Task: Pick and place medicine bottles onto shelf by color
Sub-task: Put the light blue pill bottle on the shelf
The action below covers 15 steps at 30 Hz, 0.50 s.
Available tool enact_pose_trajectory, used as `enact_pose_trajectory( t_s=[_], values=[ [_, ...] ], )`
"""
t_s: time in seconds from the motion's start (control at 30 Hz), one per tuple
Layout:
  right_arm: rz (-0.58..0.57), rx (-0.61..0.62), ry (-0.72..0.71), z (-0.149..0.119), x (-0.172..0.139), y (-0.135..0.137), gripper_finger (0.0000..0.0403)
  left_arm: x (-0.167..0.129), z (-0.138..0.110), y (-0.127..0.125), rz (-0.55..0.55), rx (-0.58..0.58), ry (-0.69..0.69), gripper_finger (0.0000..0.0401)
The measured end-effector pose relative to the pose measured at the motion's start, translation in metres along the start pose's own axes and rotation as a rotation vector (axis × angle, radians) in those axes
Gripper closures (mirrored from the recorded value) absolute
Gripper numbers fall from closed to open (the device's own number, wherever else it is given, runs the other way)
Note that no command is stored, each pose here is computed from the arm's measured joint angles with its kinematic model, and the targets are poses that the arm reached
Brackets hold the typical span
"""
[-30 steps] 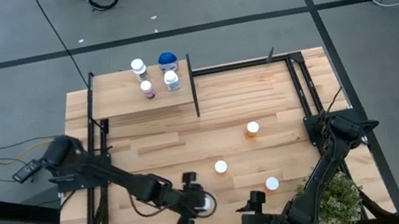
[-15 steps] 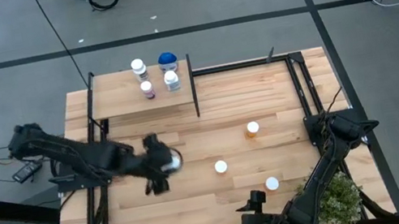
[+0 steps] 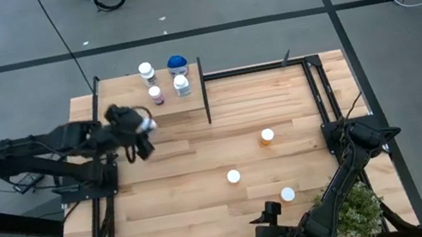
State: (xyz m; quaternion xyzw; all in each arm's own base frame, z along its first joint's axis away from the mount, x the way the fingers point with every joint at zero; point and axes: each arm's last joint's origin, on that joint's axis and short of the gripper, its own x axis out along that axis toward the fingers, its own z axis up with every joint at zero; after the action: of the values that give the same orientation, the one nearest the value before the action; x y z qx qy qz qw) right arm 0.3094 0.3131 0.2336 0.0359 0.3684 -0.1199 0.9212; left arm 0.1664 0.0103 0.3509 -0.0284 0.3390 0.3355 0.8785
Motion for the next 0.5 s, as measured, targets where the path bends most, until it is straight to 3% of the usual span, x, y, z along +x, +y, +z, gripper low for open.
enact_pose_trajectory(
  t_s=[0.23,0.5],
  values=[
    [-0.010,-0.007,-0.012,0.000,0.000,0.000,0.0097,0.008,0.005,0.040,0.213,-0.136,-0.002,0.0214],
    [-0.042,0.005,-0.049,0.004,0.002,-0.003,0.0097,0.035,0.014,0.077,0.268,-0.232,0.068,0.0205]
  ],
)
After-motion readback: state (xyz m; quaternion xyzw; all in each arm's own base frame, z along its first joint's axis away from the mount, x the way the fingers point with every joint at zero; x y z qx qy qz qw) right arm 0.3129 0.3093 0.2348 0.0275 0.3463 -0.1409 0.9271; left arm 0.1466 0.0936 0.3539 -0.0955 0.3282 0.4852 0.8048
